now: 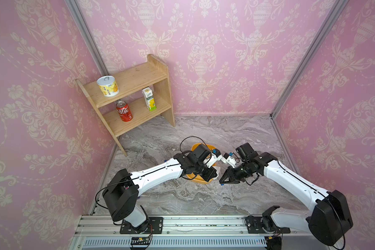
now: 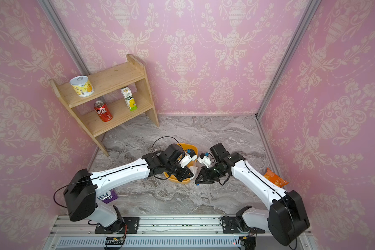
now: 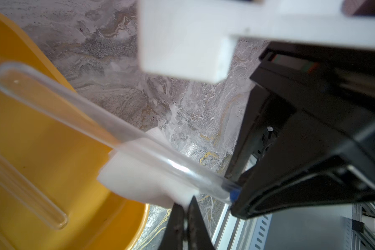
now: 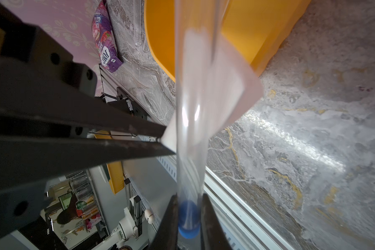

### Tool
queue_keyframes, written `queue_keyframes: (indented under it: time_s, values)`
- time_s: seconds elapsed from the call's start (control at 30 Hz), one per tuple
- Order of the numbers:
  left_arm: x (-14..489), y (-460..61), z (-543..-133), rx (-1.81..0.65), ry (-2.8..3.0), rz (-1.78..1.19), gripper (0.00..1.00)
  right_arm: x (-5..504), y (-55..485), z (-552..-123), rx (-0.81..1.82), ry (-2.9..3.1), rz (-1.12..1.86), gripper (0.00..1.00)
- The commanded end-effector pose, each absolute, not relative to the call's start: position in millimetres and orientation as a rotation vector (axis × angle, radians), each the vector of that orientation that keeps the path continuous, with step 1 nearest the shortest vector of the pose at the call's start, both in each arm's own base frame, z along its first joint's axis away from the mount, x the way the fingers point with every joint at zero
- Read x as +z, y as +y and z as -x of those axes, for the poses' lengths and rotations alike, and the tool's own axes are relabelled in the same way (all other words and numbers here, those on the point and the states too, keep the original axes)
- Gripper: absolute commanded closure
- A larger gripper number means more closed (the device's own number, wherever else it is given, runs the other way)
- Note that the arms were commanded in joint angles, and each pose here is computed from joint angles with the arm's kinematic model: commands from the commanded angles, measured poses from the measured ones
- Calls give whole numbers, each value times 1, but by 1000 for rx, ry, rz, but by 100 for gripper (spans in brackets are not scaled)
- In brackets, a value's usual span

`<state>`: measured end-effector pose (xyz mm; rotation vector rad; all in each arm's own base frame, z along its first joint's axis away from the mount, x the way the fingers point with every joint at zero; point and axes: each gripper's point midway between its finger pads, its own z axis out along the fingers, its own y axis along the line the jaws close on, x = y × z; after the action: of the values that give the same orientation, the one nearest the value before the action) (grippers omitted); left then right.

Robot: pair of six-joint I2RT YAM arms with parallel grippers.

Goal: Wipe the exteriors of test tubes
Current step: Wipe the dirt from the test tube.

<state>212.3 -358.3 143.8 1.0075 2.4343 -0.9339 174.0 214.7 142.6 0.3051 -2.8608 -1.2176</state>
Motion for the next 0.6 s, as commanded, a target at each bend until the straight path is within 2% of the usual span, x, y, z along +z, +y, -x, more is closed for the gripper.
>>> queue_keyframes:
  time_s: [0.0, 0.33, 0.57]
  values:
    - [150, -358, -236, -914, 2415, -961, 96, 146, 215, -170, -1214, -2858, -341, 93]
    - [158, -352, -288, -874, 2398, -819, 98, 144, 214, -170, -1209, -2863, -339, 93]
    - [172, -318, -326, -713, 2382, -600, 98, 142, 212, -171, -1191, -2872, -340, 93]
